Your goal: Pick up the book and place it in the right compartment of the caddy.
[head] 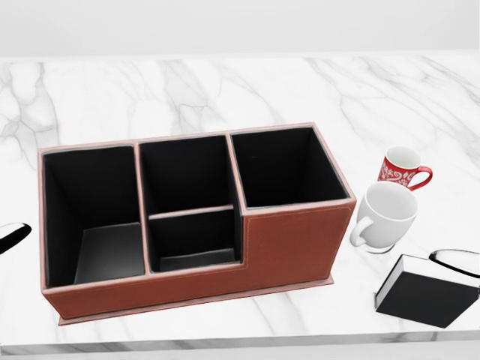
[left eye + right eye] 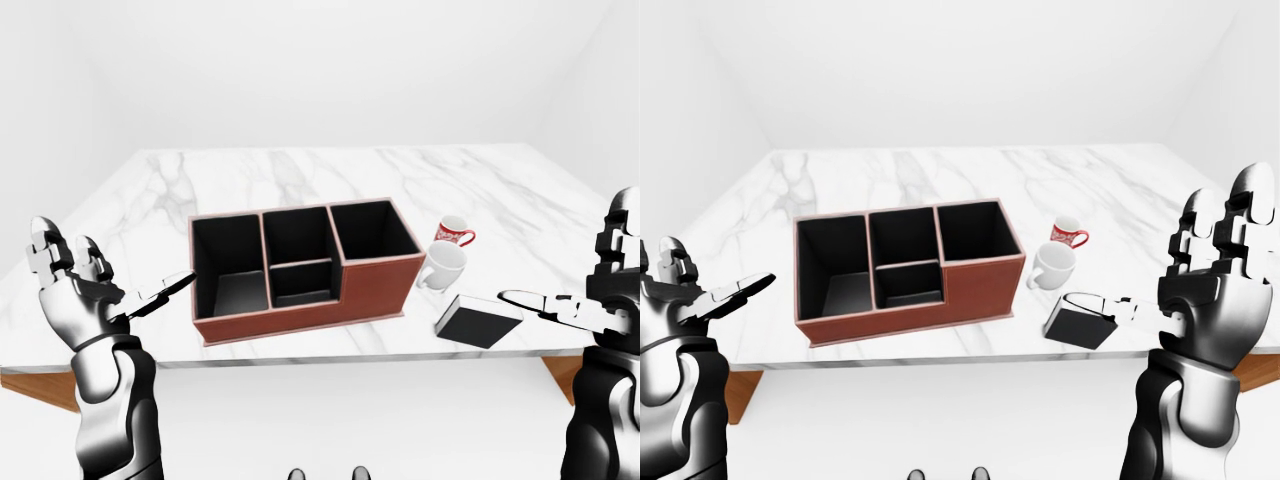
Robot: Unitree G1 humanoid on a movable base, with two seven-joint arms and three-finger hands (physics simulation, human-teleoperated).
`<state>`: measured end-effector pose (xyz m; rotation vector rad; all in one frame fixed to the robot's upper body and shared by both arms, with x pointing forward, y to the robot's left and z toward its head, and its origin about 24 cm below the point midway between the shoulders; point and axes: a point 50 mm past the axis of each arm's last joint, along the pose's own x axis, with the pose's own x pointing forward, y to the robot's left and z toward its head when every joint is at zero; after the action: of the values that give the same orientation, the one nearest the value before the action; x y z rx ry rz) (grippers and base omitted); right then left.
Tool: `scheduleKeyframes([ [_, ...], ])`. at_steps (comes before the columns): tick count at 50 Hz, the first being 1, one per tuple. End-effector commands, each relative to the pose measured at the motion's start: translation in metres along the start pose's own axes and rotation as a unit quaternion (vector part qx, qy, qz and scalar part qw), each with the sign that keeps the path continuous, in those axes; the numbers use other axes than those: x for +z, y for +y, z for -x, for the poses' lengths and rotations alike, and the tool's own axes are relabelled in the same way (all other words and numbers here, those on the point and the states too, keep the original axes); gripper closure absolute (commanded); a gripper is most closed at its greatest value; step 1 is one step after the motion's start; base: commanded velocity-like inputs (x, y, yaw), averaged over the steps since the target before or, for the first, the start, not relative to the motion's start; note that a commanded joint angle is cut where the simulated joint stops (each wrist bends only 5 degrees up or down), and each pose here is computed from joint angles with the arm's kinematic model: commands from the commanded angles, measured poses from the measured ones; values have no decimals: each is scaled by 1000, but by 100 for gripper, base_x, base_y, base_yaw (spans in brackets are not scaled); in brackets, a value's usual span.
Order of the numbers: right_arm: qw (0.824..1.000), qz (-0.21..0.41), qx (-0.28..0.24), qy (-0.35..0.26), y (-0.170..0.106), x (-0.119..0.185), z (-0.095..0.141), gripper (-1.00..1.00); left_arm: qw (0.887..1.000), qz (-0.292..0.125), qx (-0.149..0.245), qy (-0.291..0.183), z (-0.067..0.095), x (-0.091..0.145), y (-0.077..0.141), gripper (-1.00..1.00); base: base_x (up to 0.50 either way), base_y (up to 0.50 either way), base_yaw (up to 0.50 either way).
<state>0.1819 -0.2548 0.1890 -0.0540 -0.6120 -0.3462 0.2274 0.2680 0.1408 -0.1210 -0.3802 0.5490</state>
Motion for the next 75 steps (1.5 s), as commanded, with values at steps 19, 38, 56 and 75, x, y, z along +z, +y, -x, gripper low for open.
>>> scheduleKeyframes([
  [19, 1000, 3, -2, -4, -1, 2, 0, -100, 1000, 1, 1, -3, -1, 2, 1, -100, 25, 0, 0],
  [38, 922, 236, 190, -240, 34, 103, 0, -100, 1000, -3, 2, -4, -1, 2, 1, -100, 0, 0, 0],
  [56, 810, 548, 177, 113, -26, 39, 17, -100, 1000, -6, 1, -6, -3, 2, 2, -100, 0, 0, 0],
  [75, 775, 524, 149, 319, -84, -27, 34, -100, 1000, -3, 5, -5, -2, 3, 4, -100, 0, 0, 0],
])
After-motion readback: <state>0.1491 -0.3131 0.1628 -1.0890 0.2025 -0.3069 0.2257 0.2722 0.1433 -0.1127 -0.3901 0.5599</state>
